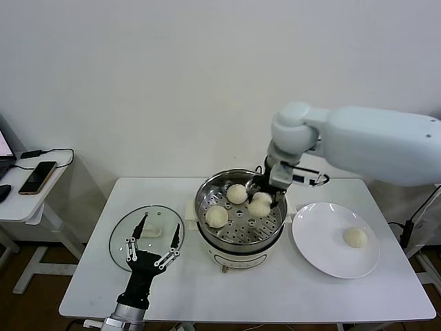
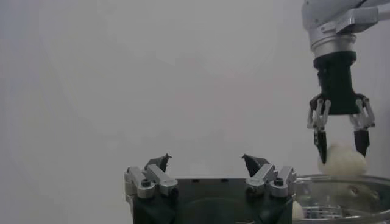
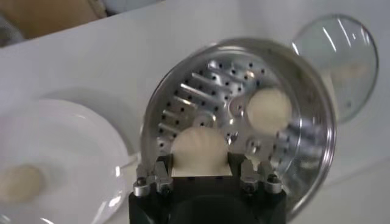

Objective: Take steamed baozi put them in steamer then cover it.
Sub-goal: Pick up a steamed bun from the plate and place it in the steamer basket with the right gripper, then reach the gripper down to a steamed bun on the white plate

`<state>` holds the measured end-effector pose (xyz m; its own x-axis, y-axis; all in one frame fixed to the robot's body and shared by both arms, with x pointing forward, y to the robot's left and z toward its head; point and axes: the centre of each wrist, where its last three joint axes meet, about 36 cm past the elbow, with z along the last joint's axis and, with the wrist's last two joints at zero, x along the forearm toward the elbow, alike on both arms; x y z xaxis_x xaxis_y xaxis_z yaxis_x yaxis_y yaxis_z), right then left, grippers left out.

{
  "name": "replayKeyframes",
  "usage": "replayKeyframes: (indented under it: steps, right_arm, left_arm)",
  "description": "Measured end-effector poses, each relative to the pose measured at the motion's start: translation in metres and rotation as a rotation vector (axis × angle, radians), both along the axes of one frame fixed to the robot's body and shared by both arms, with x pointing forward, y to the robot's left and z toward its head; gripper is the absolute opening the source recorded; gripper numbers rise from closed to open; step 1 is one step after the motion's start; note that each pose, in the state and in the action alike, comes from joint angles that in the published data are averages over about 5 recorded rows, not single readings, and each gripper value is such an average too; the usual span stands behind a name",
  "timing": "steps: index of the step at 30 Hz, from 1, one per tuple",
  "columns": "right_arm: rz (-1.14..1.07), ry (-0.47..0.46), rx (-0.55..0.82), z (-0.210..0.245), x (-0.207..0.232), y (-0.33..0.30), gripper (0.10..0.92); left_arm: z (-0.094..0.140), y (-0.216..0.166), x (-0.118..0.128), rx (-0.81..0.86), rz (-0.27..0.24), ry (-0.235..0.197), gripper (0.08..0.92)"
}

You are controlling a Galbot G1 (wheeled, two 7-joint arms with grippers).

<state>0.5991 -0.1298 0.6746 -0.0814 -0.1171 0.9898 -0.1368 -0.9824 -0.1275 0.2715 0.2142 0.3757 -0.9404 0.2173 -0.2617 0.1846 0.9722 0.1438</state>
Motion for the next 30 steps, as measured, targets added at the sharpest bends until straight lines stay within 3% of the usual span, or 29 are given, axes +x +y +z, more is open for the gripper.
replayKeyframes:
  steps: [14,30]
  right_arm:
    - [0.228,0.034,-0.025,-0.043,-0.015,0.030,0.657]
    - [0.267,0.032,-0.031,-0.058,-0.014,0.033,0.822]
  left_arm:
    - [-0.002,0.002,0.001,-0.001,0.005,0.003,0.823]
    - [-0.002,0.003,0.001,-0.004,0.006,0.000,0.823]
